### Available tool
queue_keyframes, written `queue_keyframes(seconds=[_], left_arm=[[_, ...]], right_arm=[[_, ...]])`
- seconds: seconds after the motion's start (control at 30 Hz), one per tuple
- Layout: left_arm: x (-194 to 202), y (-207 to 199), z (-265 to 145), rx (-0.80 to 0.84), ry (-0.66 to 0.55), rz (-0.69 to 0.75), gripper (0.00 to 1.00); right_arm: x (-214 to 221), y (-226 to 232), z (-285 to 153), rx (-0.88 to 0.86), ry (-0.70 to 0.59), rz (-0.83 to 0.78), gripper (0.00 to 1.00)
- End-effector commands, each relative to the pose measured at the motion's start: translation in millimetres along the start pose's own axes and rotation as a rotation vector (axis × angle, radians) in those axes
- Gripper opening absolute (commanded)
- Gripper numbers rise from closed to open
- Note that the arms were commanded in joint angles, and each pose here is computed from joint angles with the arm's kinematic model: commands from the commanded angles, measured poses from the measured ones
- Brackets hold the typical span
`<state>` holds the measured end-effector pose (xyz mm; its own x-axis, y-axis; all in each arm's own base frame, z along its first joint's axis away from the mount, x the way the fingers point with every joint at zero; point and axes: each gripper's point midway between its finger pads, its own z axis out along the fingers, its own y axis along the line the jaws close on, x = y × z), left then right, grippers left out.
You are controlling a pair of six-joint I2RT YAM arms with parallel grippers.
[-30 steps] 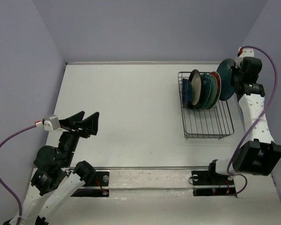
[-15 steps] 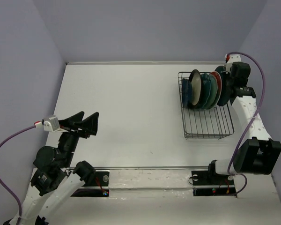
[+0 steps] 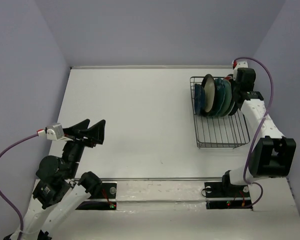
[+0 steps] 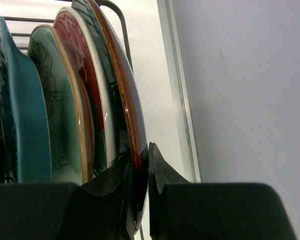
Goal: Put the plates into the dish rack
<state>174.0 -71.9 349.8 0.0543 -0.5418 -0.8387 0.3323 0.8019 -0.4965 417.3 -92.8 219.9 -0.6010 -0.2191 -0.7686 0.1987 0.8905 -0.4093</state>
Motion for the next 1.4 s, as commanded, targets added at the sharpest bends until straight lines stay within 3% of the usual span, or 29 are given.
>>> queue_keyframes(seconds=[0.0, 0.03, 0.23, 0.4, 0.47, 0.63, 0.77, 0.83, 0.9, 0.93, 0.97, 1.1, 1.2, 1.37], left_arm=[[-9, -3, 4, -0.001, -0.03, 0.001, 0.97], [-9, -3, 4, -0.002, -0.027, 0.002, 0.97], [-4, -2, 7, -0.01, -0.011, 0.009, 0.97], [1, 0, 11, -0.026, 0.007, 0.019, 0.97], [3, 0, 13, -0.029, 0.014, 0.022, 0.97], [9, 4, 17, -0.054, 0.035, 0.036, 0.97], [13, 8, 22, -0.084, 0.045, 0.059, 0.97], [18, 11, 26, -0.1, 0.061, 0.073, 0.98], [19, 11, 29, -0.107, 0.064, 0.076, 0.99], [22, 10, 32, -0.106, 0.073, 0.08, 0.99], [22, 6, 34, -0.095, 0.077, 0.077, 0.99], [19, -2, 41, -0.075, 0.079, 0.087, 0.99], [13, -4, 47, -0.087, 0.077, 0.084, 0.99], [10, -11, 57, -0.097, 0.075, 0.05, 0.99]], right_arm=[[-73, -37, -22, 0.128, -0.256, 0.176, 0.19], [-73, -39, -23, 0.137, -0.257, 0.187, 0.28], [-86, -59, -37, 0.212, -0.282, 0.262, 0.54], [-103, -81, -63, 0.266, -0.323, 0.377, 0.7], [-110, -86, -77, 0.256, -0.35, 0.436, 0.72], [-129, -82, -120, 0.114, -0.426, 0.613, 0.85], [-149, -69, -193, -0.144, -0.59, 0.743, 0.99], [-152, -59, -221, -0.265, -0.643, 0.789, 1.0], [-145, -31, -237, -0.441, -0.646, 0.836, 0.93], [-145, -30, -263, -0.509, -0.71, 0.842, 0.97], [-133, -13, -262, -0.584, -0.676, 0.851, 1.0], [-104, 7, -311, -0.76, -0.734, 0.809, 1.0], [-84, 18, -327, -0.826, -0.753, 0.776, 1.0], [-53, 9, -356, -0.793, -0.855, 0.743, 1.0]])
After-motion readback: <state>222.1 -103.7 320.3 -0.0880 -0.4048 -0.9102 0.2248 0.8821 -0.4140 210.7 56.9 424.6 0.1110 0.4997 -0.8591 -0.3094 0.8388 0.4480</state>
